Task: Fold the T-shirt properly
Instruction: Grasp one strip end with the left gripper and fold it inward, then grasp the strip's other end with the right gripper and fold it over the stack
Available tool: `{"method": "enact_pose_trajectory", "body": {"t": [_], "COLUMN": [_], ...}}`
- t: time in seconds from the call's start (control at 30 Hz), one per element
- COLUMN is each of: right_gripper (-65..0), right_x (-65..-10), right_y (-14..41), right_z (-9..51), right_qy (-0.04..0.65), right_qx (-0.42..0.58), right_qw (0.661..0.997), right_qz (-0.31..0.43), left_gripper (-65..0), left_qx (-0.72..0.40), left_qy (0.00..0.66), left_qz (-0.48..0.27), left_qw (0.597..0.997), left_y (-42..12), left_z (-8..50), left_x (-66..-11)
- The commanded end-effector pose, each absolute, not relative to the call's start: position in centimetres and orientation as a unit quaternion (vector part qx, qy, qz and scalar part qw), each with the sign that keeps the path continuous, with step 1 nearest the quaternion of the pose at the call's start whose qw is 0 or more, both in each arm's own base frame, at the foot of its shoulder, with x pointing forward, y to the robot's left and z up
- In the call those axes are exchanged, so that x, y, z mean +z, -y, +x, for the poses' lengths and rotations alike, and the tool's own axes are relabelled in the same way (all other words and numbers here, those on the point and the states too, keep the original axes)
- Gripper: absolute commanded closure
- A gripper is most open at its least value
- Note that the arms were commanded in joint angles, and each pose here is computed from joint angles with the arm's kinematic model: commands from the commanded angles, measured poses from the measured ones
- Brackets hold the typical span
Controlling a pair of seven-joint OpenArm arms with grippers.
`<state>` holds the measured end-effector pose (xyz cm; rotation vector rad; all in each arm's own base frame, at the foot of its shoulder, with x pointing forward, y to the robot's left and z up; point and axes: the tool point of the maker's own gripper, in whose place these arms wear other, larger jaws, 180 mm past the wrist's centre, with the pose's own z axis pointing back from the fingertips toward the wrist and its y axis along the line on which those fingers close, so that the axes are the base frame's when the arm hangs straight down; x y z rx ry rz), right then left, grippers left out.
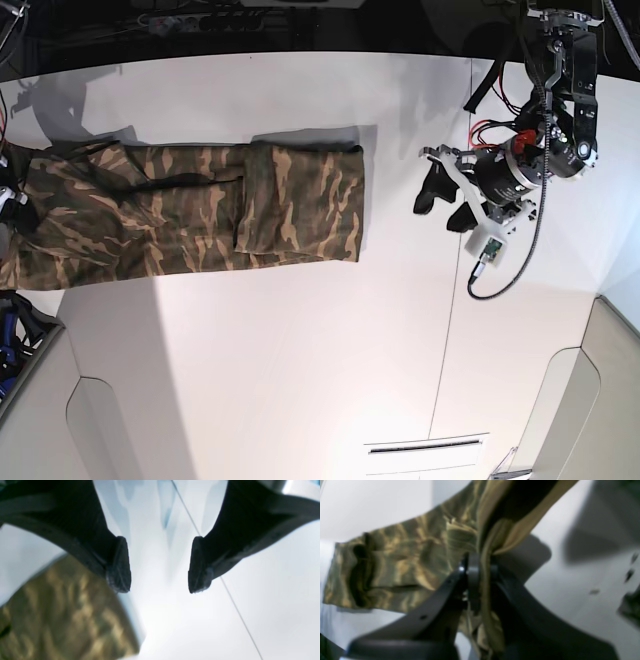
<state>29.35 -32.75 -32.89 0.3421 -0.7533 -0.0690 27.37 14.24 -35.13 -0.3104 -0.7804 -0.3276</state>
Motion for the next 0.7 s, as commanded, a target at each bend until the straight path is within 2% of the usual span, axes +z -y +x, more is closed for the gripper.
{"method": "enact_pose_trajectory", "body": {"t": [0.0, 0.23, 0.5, 0.67], "right_gripper": [0.0, 0.0, 0.0, 0.0], "right_x": [-29.7, -25.8, -26.1, -28.0], "right_y": [33.0, 28.5, 16.2, 9.4], "right_z": [31.3, 34.9, 34.9, 34.1], "right_qy": [0.410, 0.442, 0.426, 0.401], "right_qx": [-0.016, 0.058, 0.209, 0.259], "right_qw": [0.897, 0.876, 0.864, 0.854], "right_qz": [0.166, 0.182, 0.169, 0.205], "left_gripper": [-39.3, -39.3, -39.3, -39.3], "left_qx": [-0.155, -0.114, -0.087, -0.082], "left_qy": [0.384, 0.350, 0.343, 0.341], "left_qz": [-0.152, -0.182, -0.206, -0.210], "left_qw": [0.897, 0.912, 0.912, 0.913], "left_y": [-14.5, -13.4, -11.9, -11.8], "left_z": [27.5, 25.9, 25.6, 25.5], "left_x": [-34.9, -38.2, -39.3, -39.6]}}
